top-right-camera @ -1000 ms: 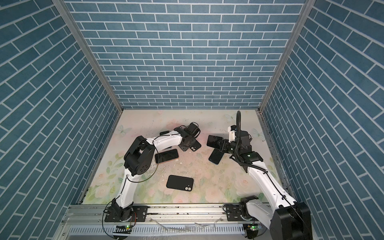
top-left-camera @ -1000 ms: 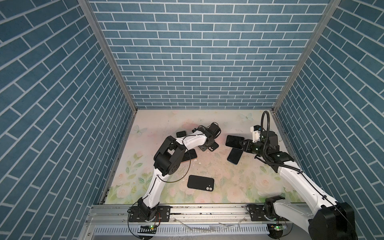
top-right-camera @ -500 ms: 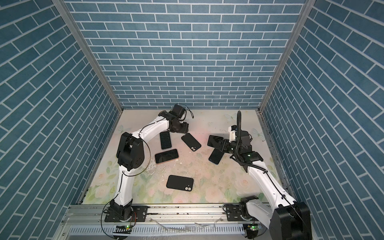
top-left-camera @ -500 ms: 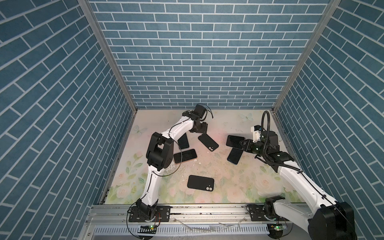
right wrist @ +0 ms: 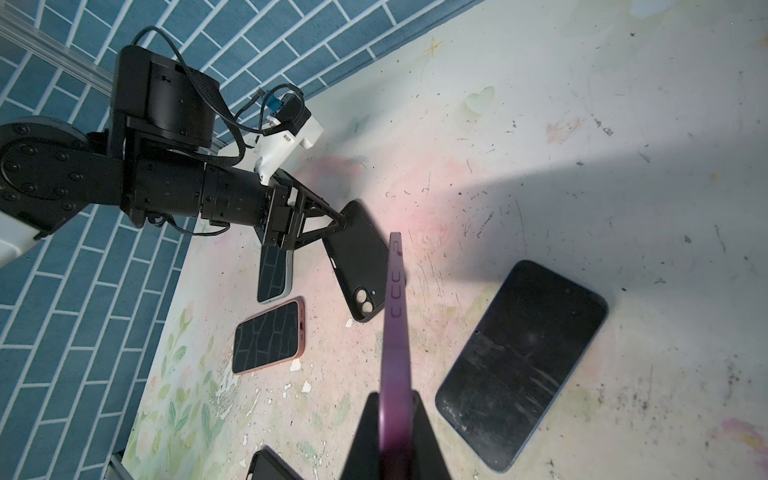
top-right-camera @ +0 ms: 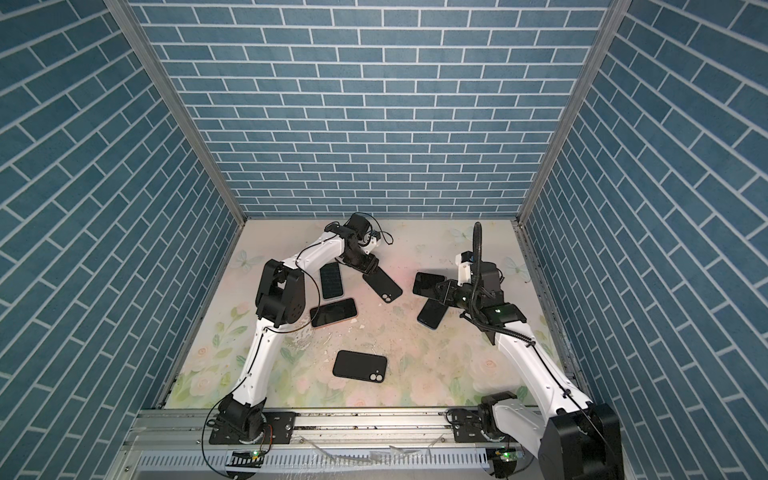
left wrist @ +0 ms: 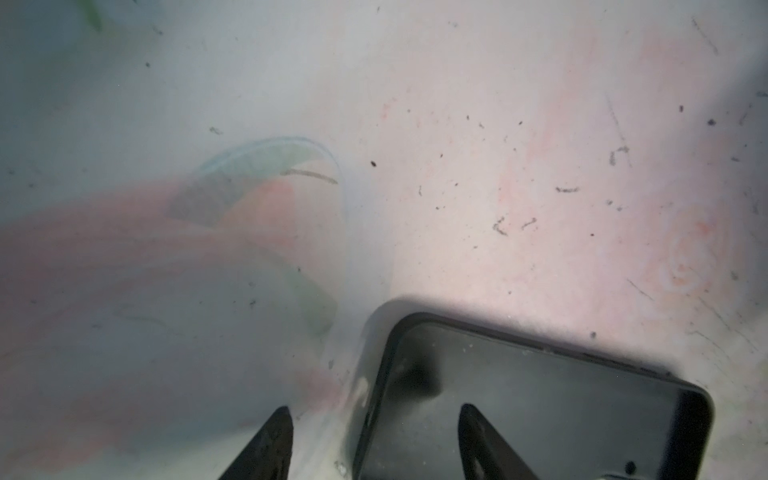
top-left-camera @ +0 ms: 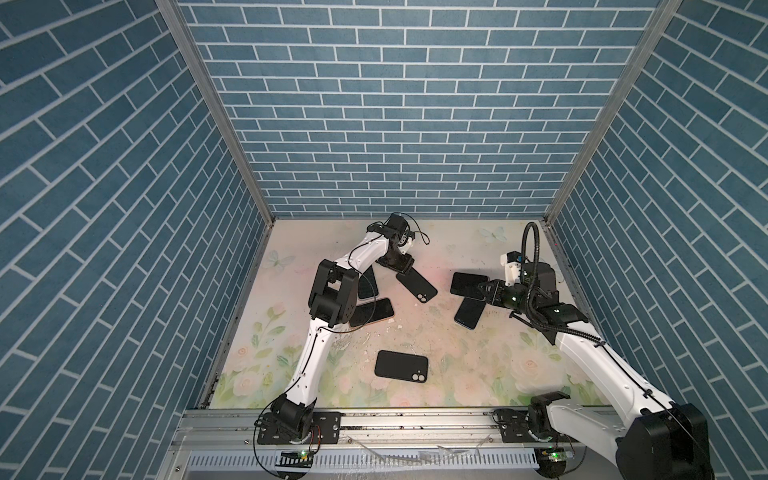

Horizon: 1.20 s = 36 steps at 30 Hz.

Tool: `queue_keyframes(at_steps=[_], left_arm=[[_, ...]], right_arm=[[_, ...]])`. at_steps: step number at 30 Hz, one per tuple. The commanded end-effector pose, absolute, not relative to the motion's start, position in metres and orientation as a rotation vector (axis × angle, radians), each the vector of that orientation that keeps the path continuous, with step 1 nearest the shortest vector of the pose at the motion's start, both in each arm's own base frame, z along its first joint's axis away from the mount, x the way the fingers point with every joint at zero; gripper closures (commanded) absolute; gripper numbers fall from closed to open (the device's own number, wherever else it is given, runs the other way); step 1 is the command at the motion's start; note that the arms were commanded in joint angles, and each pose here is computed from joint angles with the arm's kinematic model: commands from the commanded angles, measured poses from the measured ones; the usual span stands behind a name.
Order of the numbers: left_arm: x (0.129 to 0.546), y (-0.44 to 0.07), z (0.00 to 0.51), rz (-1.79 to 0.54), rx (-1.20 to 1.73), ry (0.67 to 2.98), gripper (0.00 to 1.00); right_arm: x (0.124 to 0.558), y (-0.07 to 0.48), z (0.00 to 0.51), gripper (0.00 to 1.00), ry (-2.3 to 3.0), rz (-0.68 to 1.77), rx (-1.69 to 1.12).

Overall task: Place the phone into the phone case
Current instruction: 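Grasp the black phone case with the left gripper and lift it, then bring the black case and purple-framed phone together with both grippers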

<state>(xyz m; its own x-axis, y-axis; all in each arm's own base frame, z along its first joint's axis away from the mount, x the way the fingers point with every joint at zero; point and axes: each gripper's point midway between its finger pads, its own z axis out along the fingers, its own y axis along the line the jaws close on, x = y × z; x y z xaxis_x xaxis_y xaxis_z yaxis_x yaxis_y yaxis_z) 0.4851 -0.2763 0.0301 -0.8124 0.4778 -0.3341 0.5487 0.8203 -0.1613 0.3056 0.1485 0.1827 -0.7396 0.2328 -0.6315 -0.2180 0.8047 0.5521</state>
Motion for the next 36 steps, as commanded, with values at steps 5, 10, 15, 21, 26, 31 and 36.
queue_keyframes(at_steps=[5, 10, 15, 21, 26, 31, 36], left_arm=[[0.490, -0.273, 0.010, -0.259, 0.818, 2.745, 0.49], [0.486, -0.277, 0.004, -0.135, 0.901, 2.723, 0.59], [0.486, -0.284, -0.001, -0.109, 0.914, 2.709, 0.69], [0.489, -0.289, 0.001, -0.154, 0.820, 2.722, 0.91], [0.484, -0.284, 0.011, -0.158, 0.674, 2.771, 1.00], [0.470, -0.266, 0.024, -0.132, 0.379, 2.828, 1.00], [0.454, -0.237, 0.029, -0.034, 0.052, 2.846, 1.00]], right_arm=[[0.313, 0.151, 0.209, 1.00, 2.183, 0.833, -0.002], [0.313, 0.150, 0.206, 1.00, 2.189, 0.821, 0.004], [0.314, 0.151, 0.205, 1.00, 2.189, 0.826, 0.005], [0.314, 0.150, 0.201, 1.00, 2.200, 0.821, 0.009], [0.314, 0.149, 0.196, 1.00, 2.215, 0.804, 0.009], [0.317, 0.148, 0.194, 1.00, 2.219, 0.792, 0.003], [0.325, 0.160, 0.198, 1.00, 2.211, 0.867, -0.010]])
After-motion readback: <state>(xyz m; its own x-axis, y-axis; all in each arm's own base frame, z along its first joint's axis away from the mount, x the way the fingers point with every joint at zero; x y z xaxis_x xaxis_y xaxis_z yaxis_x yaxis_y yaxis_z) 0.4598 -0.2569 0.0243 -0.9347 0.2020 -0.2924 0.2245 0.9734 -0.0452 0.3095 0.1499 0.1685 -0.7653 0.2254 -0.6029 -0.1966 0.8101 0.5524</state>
